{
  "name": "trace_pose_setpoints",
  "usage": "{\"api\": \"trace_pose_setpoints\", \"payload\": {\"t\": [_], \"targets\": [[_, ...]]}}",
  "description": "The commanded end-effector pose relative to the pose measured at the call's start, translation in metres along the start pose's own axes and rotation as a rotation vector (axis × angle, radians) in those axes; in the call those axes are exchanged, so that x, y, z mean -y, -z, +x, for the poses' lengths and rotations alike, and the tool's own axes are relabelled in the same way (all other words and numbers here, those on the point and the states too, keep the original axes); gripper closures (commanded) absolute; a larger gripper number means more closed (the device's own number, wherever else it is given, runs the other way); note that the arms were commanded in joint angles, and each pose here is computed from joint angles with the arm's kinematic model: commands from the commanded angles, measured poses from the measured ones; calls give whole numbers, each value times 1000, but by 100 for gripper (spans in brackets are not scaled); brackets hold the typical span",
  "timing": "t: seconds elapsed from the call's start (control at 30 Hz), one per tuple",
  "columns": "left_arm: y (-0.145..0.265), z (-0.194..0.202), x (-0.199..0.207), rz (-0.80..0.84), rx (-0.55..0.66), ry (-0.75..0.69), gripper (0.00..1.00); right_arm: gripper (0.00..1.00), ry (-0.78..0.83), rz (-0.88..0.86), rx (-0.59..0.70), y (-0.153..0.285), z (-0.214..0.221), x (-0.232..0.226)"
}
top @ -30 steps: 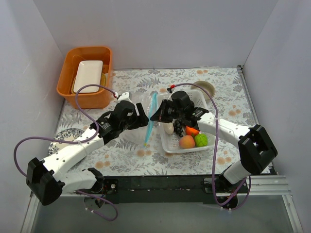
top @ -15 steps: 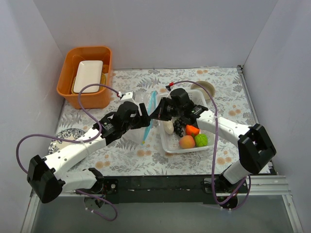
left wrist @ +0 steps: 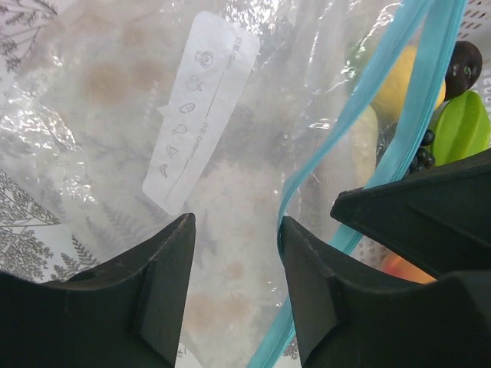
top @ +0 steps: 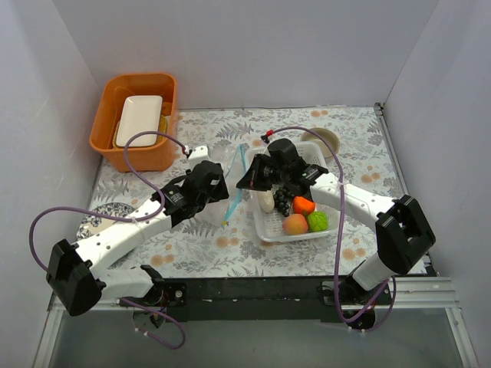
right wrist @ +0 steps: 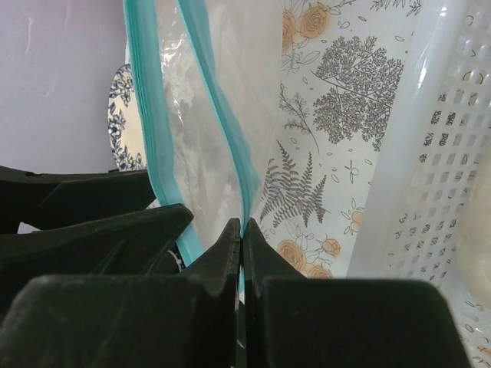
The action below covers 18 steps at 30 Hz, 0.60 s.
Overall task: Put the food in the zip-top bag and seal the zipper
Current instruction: Open the zipper of the food storage bag.
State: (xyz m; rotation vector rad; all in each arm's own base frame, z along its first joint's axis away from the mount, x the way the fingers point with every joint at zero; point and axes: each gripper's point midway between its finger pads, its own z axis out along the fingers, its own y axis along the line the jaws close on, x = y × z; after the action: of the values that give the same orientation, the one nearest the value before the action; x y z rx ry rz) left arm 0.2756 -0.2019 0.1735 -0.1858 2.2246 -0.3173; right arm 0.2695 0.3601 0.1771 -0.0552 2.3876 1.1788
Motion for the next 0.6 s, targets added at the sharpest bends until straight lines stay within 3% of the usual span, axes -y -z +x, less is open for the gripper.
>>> {"api": "trace_pose_setpoints", "payload": {"t": [0.0, 0.07, 0.1, 0.23, 0.4, 0.57], "targets": [[14, -29, 4, -6, 82, 25, 57, 99, 32, -20, 16, -2, -10, -11], [12, -29, 6, -2, 77, 26, 64, 99, 37, -44, 9, -2, -9, -15], [10, -28, 8, -2, 71, 26, 76, 99, 39, -49, 3, -3, -8, -16], [10, -29, 16, 16, 58, 33, 98, 99, 56, -56, -13, -5, -7, -17], [13, -38, 15, 1, 78, 39, 100, 99, 86, -23, -29, -13, -7, -9], [27, -54, 2, -74, 109, 39, 100, 99, 107, 136, -91, -30, -5, 28]]}}
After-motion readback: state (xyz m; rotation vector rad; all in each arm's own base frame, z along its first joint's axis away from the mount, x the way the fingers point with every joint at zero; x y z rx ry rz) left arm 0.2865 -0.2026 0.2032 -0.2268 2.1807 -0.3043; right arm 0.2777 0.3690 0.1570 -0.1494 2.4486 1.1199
